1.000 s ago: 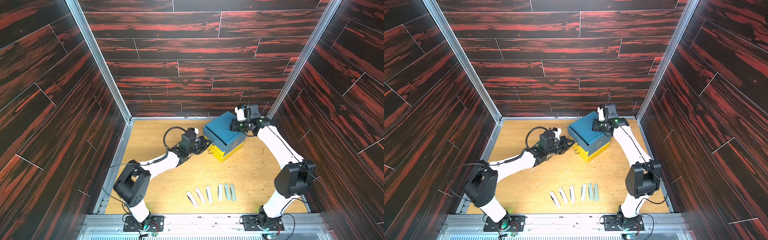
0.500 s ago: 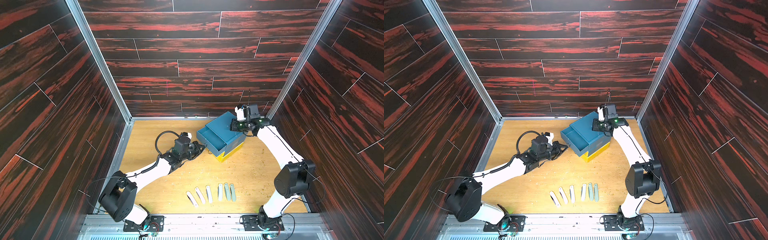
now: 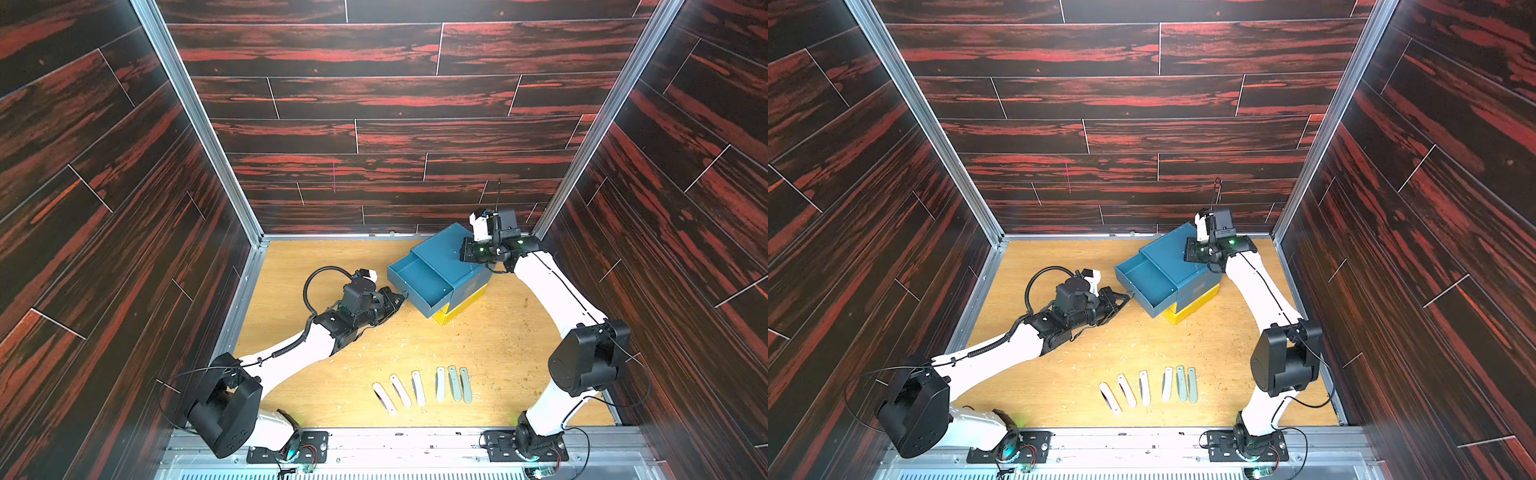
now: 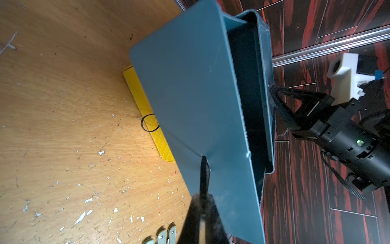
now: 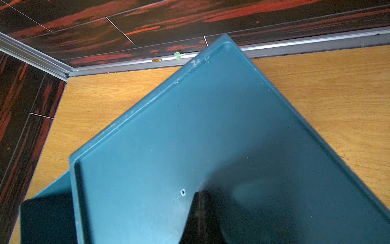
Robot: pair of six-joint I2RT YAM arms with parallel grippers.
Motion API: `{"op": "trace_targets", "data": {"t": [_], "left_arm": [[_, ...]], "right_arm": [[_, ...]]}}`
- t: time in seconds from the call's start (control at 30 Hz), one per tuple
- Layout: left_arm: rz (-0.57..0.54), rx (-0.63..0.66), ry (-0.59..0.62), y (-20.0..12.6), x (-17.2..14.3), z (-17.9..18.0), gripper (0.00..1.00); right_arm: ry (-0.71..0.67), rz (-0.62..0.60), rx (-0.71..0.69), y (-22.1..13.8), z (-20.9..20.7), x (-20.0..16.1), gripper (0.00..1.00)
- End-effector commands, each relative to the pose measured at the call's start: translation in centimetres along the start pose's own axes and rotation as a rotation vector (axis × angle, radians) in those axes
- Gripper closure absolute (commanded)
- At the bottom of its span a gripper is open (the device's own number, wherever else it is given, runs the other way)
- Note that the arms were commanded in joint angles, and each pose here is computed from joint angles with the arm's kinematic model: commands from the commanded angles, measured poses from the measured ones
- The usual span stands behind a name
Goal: Place the fruit knives into the drawer by color
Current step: Open the drawer in the storage box, then pick up the fruit knife from the center of the board.
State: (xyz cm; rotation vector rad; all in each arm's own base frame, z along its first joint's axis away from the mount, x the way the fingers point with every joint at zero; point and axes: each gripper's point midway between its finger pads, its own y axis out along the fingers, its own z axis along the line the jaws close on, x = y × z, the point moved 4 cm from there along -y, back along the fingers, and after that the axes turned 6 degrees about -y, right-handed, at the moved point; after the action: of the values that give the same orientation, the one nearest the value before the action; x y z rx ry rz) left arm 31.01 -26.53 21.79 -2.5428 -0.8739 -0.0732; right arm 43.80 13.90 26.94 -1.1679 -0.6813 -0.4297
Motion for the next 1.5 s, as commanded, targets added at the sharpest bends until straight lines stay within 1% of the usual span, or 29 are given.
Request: {"op": "trace_targets", "data": {"t": [0.0,0.17,0.2,0.27,0.37,0.63,0.73,0.83,0.87,0.93,1.0,1.03,1.07,1.13,1.2,1.27,1.33,1.47], "left_arm": [[-0.016,0.033,0.009,0.0,0.0,0.9,0.91],[-0.036,0.033,0.016,-0.3,0.2,0.8,0.72],[-0.042,0.034,0.02,-0.4,0.3,0.7,0.67],[-0.05,0.041,0.032,-0.7,0.5,0.5,0.61],[-0.062,0.054,0.051,-1.2,0.6,0.3,0.57],[-0.086,0.103,0.074,-3.1,0.7,0.5,0.53],[-0.099,0.148,0.083,-4.5,0.6,1.3,0.51],[-0.115,0.214,0.092,-6.5,0.4,2.3,0.45],[-0.119,0.243,0.095,-7.2,0.3,2.7,0.42],[-0.118,0.298,0.094,-8.5,0.0,3.5,0.32],[-0.107,0.361,0.087,-10.0,-0.4,4.4,0.17],[-0.096,0.4,0.079,-10.7,-0.7,5.0,0.13],[-0.084,0.445,0.07,-11.5,-1.0,5.6,0.11],[-0.041,0.538,0.059,-13.1,-1.8,6.8,0.1],[-0.01,0.605,0.045,-14.4,-2.5,7.6,0.1],[0.014,0.654,0.026,-15.3,-3.1,8.1,0.1],[0.027,0.676,0.004,-15.7,-3.5,8.2,0.11],[0.083,0.739,0.003,-15.6,-4.9,8.3,0.12]], "right_arm": [[0.011,0.067,-0.005,0.6,-0.2,-1.8,1.0],[0.012,0.059,0.002,0.4,0.0,-1.6,1.0],[0.013,0.058,0.002,0.4,0.0,-1.6,0.98],[0.012,0.055,0.004,0.2,0.1,-1.4,0.97],[0.012,0.052,0.005,0.1,0.1,-1.3,0.96],[0.012,0.052,0.008,-0.1,0.2,-1.2,0.94],[0.01,0.048,0.003,-0.3,0.2,-1.0,0.92],[0.005,0.04,0.0,-0.5,0.2,-0.7,0.89],[0.004,0.036,-0.001,-0.6,0.2,-0.6,0.87],[0.002,0.026,-0.001,-1.0,0.3,-0.2,0.83],[-0.002,0.018,0.003,-1.3,0.5,0.2,0.79],[-0.005,0.014,0.003,-1.6,0.5,0.4,0.73],[-0.005,0.008,0.002,-1.9,0.6,0.7,0.7],[-0.009,-0.009,-0.004,-2.4,0.7,1.2,0.65],[-0.013,-0.023,-0.009,-2.9,0.8,1.7,0.6],[-0.016,-0.038,-0.014,-3.3,0.8,2.2,0.59],[-0.016,-0.046,-0.018,-3.5,0.8,2.5,0.58],[-0.017,-0.047,-0.03,-3.7,0.7,2.7,0.58]]}}
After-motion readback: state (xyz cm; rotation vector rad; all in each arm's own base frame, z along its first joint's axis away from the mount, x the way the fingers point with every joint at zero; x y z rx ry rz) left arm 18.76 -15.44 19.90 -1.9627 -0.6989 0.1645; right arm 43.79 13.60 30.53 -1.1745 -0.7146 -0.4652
